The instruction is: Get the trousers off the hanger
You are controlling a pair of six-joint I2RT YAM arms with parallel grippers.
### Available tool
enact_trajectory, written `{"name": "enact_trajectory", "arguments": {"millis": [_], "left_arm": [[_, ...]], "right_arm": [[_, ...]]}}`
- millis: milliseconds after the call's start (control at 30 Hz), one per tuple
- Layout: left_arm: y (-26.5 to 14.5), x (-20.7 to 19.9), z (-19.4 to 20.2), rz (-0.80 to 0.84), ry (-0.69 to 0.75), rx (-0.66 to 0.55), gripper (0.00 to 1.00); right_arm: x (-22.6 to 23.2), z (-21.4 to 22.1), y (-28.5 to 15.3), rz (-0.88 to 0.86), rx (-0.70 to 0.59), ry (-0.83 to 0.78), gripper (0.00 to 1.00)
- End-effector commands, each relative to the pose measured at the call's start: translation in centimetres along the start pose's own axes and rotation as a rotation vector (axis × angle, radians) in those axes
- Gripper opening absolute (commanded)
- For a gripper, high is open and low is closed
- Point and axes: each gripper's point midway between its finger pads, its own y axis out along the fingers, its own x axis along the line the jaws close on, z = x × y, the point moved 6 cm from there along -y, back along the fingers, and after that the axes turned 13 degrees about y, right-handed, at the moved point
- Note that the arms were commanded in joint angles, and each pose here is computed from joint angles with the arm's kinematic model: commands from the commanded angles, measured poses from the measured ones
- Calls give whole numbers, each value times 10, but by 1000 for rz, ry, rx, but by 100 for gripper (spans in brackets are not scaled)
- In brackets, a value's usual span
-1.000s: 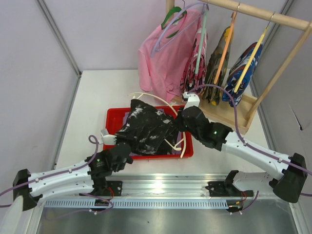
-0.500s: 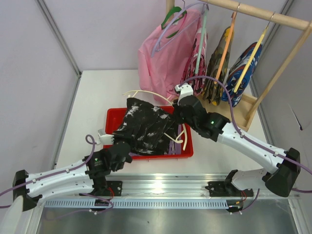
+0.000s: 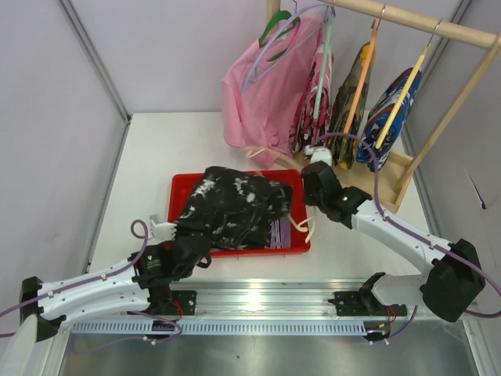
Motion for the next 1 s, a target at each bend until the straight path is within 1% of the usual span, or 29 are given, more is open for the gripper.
{"name": "enact_trajectory", "arguments": {"millis": [0,133,200,233,300,333,400,467,533,600,633,667,700,767,800,833,867,900,933,967], "left_arm": [[5,14,-34,-30,80,-226,0],[6,16,-33,-45,96,-228,0],[7,11,-30,-27,98,-225,0],[7,9,-28,-21,130,-221,0],[9,1,-22,1,119,-200,0],[11,2,-18,-2,151,-190,0],[11,-4,-12,2,146,-164,0],[12,-11,-6,0,174,-147,1],[12,-19,0,0,177,-119,3],[12,-19,5,-17,177,-84,16],[11,-21,6,-24,172,-71,32],[11,-24,8,-32,170,-59,73],[10,-26,11,-31,183,-36,81],[10,-32,19,-12,213,0,87],[10,-34,24,1,262,24,88],[8,-43,35,37,248,89,89],[9,-44,42,41,273,122,91],[11,-48,54,33,316,159,92],[9,-38,63,-9,373,229,93],[6,-44,69,-11,400,271,93]], "right_arm": [[-59,-65,-16,334,-305,104,0],[-63,-81,-23,354,-343,107,0],[-56,-84,-26,301,-342,118,0],[-50,-84,-27,246,-333,124,0],[-44,-87,-34,191,-348,128,0],[-36,-87,-37,141,-349,123,0],[-29,-87,-44,92,-355,105,0],[-18,-82,-49,52,-348,82,0],[-14,-76,-51,38,-342,76,0],[-11,-64,-47,33,-310,61,0],[-11,-58,-45,35,-294,67,0],[-12,-52,-43,43,-275,64,0],[-12,-45,-43,54,-259,61,0],[-14,-39,-44,66,-249,79,0],[-14,-37,-46,76,-251,81,0],[-16,-34,-49,89,-242,82,0],[-17,-35,-52,94,-244,99,0],[-18,-34,-56,102,-238,93,0],[-18,-35,-59,101,-242,99,0],[-18,-37,-65,94,-251,106,0]]}}
